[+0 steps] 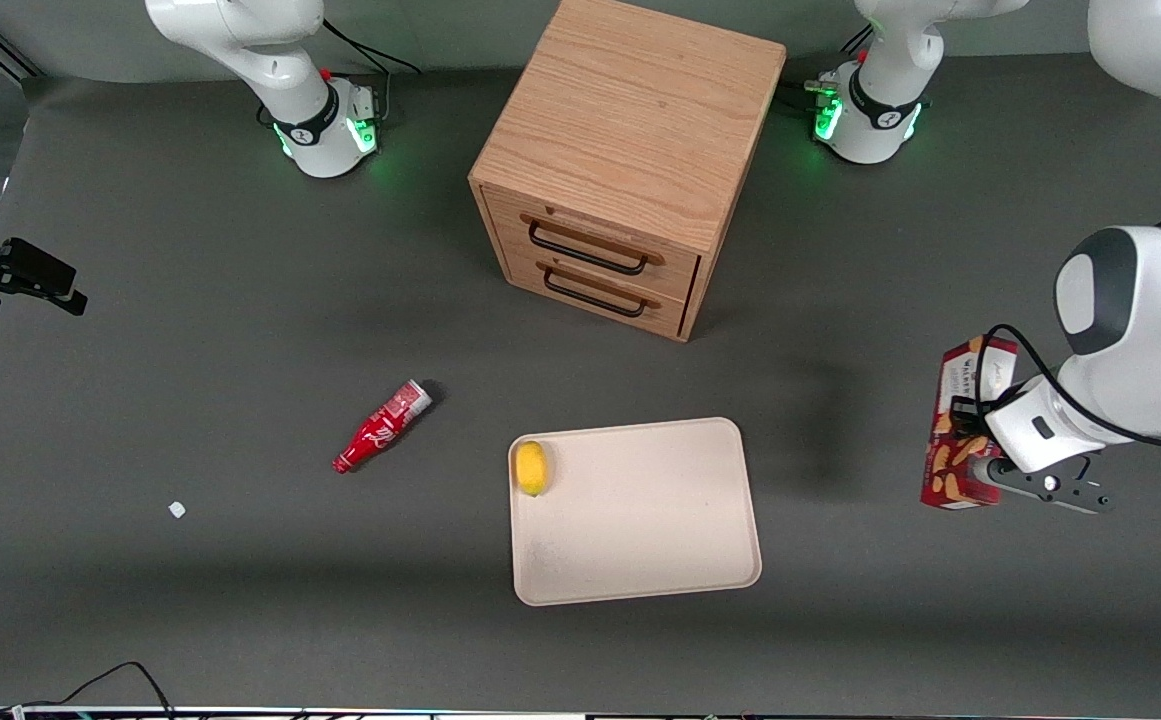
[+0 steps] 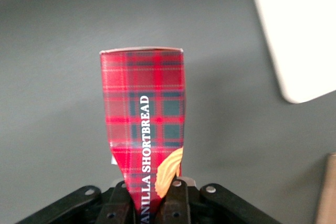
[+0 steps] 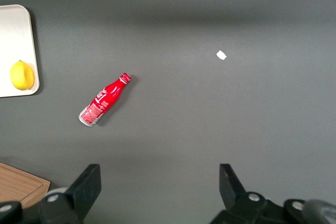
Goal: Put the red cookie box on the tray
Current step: 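Carry the held box over to the white tray's rim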
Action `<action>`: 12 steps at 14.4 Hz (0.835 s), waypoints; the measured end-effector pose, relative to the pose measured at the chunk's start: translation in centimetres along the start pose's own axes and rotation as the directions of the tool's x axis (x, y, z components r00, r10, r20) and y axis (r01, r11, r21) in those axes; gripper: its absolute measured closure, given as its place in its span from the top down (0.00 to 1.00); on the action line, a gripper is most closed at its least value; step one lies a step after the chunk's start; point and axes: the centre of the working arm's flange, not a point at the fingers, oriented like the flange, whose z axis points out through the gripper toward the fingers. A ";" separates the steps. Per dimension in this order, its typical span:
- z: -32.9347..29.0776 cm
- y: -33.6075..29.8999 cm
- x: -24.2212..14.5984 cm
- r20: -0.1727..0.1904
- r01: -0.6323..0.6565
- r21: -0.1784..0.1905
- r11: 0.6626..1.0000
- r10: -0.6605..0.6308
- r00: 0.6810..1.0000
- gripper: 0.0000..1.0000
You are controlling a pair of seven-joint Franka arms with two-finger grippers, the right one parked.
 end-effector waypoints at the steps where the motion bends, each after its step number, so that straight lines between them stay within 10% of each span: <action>1: -1.0 1.5 0.9 -0.010 0.014 -0.013 1.000 -0.014 1.000 0.18; 10: 4.8 15.0 10.1 -0.104 0.258 -0.134 0.957 -0.272 0.957 0.18; 12: 8.3 17.7 11.0 -0.111 0.290 -0.114 0.950 -0.302 0.947 0.18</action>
